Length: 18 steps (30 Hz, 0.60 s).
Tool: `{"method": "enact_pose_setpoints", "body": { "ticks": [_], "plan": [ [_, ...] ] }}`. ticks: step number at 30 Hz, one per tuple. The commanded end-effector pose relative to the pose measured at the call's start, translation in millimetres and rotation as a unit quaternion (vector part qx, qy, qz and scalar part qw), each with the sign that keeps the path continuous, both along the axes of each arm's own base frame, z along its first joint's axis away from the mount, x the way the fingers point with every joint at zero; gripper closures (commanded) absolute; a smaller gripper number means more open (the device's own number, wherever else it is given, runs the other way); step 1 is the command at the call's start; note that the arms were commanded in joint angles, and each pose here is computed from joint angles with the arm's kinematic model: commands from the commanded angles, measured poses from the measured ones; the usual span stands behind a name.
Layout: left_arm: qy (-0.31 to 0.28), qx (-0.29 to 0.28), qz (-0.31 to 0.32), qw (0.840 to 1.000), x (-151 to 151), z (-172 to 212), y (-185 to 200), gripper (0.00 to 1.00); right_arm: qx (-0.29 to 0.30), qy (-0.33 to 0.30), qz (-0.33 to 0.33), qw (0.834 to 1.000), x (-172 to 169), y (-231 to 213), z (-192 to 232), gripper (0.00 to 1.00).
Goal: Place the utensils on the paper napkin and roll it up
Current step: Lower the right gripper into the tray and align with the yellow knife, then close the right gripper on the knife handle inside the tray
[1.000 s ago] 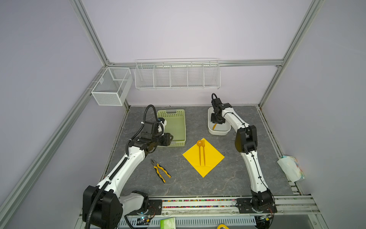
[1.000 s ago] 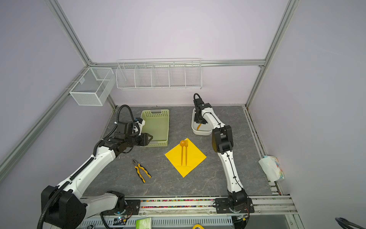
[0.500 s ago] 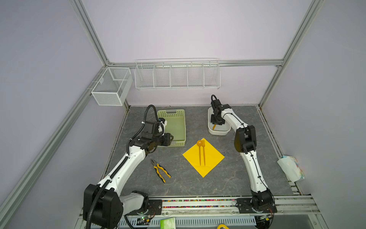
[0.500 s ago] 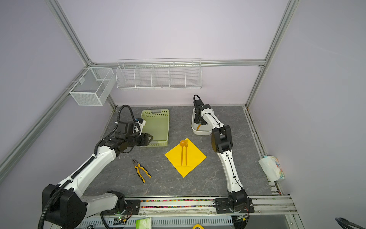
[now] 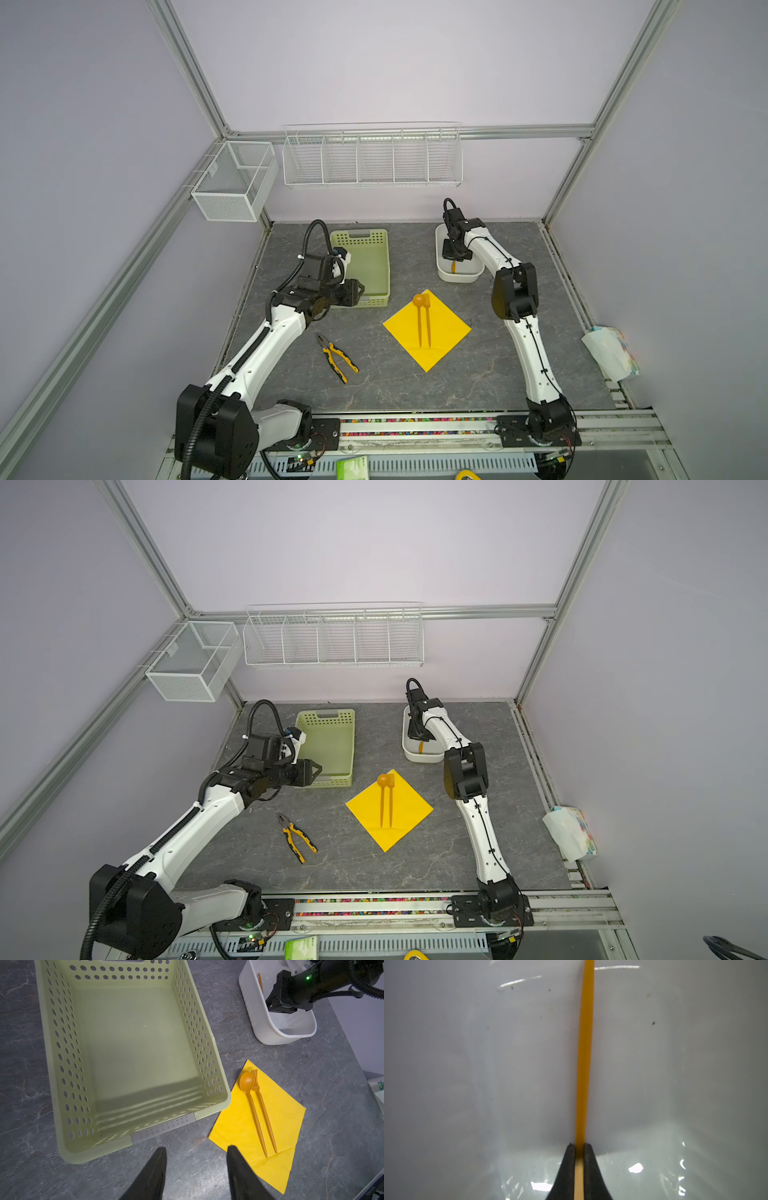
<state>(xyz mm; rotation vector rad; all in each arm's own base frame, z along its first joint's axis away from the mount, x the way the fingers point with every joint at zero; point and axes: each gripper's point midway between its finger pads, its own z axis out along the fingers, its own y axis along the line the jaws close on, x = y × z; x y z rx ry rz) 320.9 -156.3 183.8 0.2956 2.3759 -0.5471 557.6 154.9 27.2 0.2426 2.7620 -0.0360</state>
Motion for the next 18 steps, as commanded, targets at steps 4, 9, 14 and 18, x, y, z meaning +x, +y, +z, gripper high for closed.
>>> {"method": "enact_pose_setpoints", "body": {
  "ticks": [4, 9, 14, 18],
  "plan": [
    [-0.005, -0.008, -0.010, 1.000, 0.7, 5.3, -2.3, 0.52, 0.009, -0.022, -0.005, 1.000, 2.5, -2.5, 30.9, 0.93],
    [-0.006, -0.012, -0.013, 1.000, -1.6, 7.7, -3.2, 0.52, 0.014, -0.044, -0.002, 0.999, 0.7, -1.6, 62.8, 0.93],
    [-0.013, -0.016, -0.015, 1.000, -4.9, 11.6, -3.3, 0.52, 0.022, -0.056, 0.001, 0.998, -5.8, -1.4, 85.1, 0.93],
    [-0.018, -0.019, -0.016, 1.000, -7.0, 15.0, -2.6, 0.52, 0.030, -0.061, 0.007, 0.998, -14.0, -1.3, 101.7, 0.93]
  ]
}}
